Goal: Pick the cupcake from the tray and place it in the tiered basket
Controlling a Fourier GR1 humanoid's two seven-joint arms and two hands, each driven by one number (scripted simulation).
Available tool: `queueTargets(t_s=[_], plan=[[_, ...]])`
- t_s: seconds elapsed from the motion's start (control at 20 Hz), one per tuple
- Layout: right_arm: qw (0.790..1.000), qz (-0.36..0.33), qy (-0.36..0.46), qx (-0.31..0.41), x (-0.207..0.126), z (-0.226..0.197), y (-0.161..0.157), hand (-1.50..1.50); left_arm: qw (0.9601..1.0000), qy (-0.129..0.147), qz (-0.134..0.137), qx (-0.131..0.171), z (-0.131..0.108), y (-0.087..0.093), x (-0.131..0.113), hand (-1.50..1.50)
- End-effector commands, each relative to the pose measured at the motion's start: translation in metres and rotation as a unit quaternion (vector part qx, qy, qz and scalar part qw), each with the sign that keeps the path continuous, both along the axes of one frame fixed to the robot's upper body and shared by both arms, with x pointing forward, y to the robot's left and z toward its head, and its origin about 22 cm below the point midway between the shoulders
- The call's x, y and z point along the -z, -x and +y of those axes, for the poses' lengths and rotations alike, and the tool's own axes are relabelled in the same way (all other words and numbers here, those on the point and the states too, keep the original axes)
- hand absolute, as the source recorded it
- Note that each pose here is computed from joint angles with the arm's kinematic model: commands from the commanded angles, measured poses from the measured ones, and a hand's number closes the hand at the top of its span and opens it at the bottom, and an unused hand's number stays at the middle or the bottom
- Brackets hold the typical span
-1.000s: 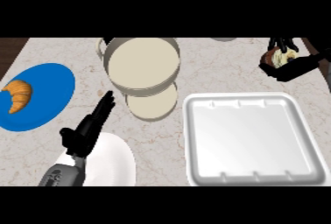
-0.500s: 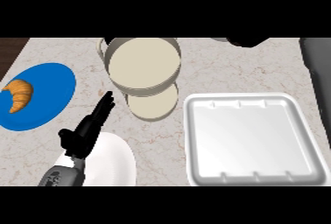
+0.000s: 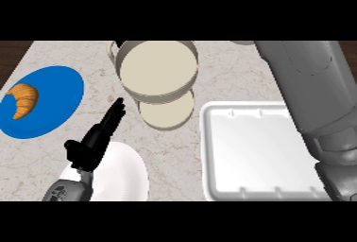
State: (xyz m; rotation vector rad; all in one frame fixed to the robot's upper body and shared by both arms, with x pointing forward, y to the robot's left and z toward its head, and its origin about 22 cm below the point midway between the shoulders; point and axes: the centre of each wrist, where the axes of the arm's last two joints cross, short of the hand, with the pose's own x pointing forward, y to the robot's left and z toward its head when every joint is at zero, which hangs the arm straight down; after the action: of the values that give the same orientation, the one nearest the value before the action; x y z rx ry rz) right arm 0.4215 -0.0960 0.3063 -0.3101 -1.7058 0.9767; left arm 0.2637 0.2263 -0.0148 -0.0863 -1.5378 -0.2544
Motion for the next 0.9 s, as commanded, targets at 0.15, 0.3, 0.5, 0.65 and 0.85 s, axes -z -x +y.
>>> queueTargets(t_s=[0.15,0.3,0.5,0.65,0.85], plan=[[0.999,0.023,0.026,-0.028,0.004,0.065,-0.002,1.5,1.0,-0.001,0.0,0.001,0.005,-0.005,-0.004,0.0],[0.999,0.029,0.027,-0.032,0.025,0.079,-0.01,1.5,1.0,0.004,-0.004,-0.002,0.002,-0.007,0.007,0.0],[0.999,0.029,0.024,-0.035,0.048,0.094,-0.008,1.5,1.0,-0.005,-0.003,0.004,-0.004,-0.007,0.007,0.0],[0.998,0.054,0.0,-0.033,0.051,0.097,-0.013,1.5,0.9999,0.002,-0.003,0.01,0.006,-0.003,0.002,0.0],[0.993,0.098,-0.033,-0.051,0.042,0.101,-0.012,1.5,0.9999,0.011,0.003,0.01,0.0,-0.008,-0.005,0.0]])
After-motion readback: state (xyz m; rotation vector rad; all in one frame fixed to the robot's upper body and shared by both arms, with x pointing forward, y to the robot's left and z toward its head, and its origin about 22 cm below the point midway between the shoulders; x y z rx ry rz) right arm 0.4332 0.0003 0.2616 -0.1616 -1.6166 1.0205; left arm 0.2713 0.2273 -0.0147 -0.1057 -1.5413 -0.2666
